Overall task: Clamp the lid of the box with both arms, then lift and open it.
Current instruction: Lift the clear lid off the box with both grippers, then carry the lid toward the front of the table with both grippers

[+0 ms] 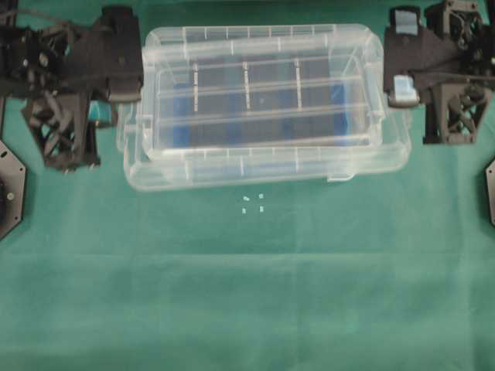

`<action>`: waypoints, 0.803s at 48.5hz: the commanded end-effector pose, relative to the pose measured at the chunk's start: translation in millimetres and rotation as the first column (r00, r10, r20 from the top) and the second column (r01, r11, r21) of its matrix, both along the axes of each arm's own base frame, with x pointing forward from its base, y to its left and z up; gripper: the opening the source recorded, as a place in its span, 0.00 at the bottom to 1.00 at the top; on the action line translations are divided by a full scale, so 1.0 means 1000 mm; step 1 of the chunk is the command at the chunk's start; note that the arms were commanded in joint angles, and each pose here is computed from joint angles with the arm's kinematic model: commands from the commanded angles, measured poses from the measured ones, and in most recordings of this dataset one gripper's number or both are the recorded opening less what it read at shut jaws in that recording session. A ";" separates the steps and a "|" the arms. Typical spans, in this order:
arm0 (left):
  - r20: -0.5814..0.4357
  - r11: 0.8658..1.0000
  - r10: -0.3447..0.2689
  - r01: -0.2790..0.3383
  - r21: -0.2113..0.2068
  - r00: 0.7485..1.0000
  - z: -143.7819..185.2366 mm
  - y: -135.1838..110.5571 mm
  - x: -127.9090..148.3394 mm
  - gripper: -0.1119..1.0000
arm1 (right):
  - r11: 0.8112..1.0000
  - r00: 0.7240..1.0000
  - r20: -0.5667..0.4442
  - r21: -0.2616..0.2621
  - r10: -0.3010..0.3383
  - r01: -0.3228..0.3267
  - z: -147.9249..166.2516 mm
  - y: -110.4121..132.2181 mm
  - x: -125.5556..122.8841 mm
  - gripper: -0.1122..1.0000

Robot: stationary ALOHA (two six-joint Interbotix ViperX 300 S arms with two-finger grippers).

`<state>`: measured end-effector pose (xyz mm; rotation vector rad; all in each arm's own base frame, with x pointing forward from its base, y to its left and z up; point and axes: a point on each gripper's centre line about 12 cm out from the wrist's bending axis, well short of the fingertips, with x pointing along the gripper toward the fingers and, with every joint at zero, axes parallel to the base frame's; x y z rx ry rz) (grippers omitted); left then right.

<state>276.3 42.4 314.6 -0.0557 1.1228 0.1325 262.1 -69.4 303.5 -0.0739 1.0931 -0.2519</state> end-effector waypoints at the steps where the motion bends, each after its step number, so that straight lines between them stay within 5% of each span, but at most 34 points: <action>1: 0.043 1.000 -0.014 0.014 -0.005 0.999 0.010 -0.011 0.004 0.11 | 0.999 0.997 0.062 0.011 0.042 -0.043 0.015 0.020 0.007 0.11; 16: 0.041 0.997 -0.060 0.062 -0.050 0.997 0.009 -0.050 0.010 0.11 | 0.991 0.990 0.075 0.057 0.116 -0.121 0.012 0.070 0.014 0.11; 39: 0.032 0.985 -0.145 0.147 -0.085 0.989 0.009 -0.102 0.026 0.11 | 0.993 0.994 0.022 0.044 0.111 -0.112 0.005 0.114 0.018 0.11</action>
